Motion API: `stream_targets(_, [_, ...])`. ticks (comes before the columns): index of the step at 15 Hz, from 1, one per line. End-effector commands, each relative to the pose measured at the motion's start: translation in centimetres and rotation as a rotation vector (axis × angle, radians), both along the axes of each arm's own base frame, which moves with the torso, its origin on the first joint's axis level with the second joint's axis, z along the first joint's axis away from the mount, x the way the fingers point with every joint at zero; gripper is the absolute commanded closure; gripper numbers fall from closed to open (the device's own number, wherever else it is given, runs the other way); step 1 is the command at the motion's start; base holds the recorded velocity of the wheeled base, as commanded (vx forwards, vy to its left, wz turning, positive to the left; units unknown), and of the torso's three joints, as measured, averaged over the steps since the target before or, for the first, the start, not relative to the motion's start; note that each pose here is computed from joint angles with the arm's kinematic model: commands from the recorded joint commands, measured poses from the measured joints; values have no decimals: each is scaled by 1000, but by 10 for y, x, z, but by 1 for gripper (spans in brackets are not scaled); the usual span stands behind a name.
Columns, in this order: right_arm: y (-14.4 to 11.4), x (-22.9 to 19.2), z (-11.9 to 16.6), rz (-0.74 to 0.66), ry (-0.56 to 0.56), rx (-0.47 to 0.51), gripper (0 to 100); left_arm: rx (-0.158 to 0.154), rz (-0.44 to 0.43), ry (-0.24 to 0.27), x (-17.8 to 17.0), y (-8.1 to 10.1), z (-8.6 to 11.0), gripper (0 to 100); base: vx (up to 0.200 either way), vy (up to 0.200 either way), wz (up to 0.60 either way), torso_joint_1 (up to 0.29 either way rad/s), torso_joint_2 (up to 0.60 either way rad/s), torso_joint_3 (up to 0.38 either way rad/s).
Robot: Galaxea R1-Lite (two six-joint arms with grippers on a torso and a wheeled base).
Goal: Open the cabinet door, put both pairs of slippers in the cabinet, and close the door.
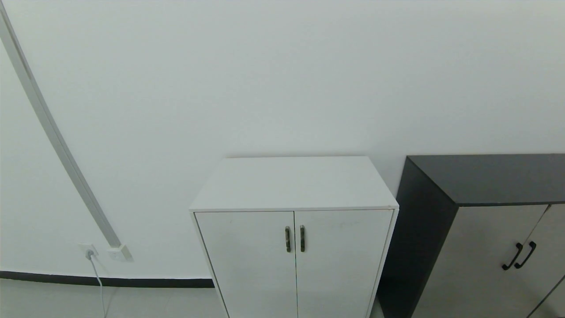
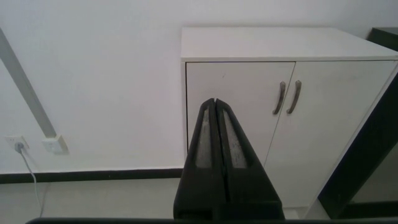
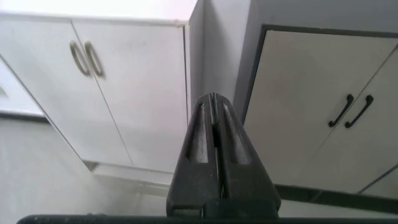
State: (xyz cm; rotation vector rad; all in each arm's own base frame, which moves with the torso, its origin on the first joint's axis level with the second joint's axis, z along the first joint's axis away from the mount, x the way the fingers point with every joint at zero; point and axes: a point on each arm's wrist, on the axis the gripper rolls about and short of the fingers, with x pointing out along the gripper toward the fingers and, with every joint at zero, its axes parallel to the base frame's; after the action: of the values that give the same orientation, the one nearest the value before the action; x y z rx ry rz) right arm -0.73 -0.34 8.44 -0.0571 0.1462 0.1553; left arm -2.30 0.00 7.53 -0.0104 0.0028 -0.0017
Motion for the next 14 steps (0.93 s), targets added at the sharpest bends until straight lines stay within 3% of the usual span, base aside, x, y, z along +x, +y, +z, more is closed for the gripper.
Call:
stream_targets(1, [0, 0, -1, -1, 3, -1, 100, 0, 0, 2, 0, 0, 0, 100, 0, 0, 0, 0, 0, 0])
stream_targets(4, [1, -1, 0, 31, -10, 6, 100, 0, 0, 2, 0, 0, 0, 100, 0, 0, 0, 0, 0, 0])
stream_targets(7, [1, 0, 0, -3, 21, -45, 100, 0, 0, 2, 0, 0, 0, 100, 0, 0, 0, 0, 0, 0])
stream_targets(10, [2, -2, 0, -173, 23, -84, 100, 0, 0, 2, 0, 0, 0, 100, 0, 0, 0, 0, 0, 0])
stream_targets(14, [3, -9, -2, -211, -60, -71, 100, 0, 0, 2, 0, 0, 0, 100, 0, 0, 0, 0, 0, 0])
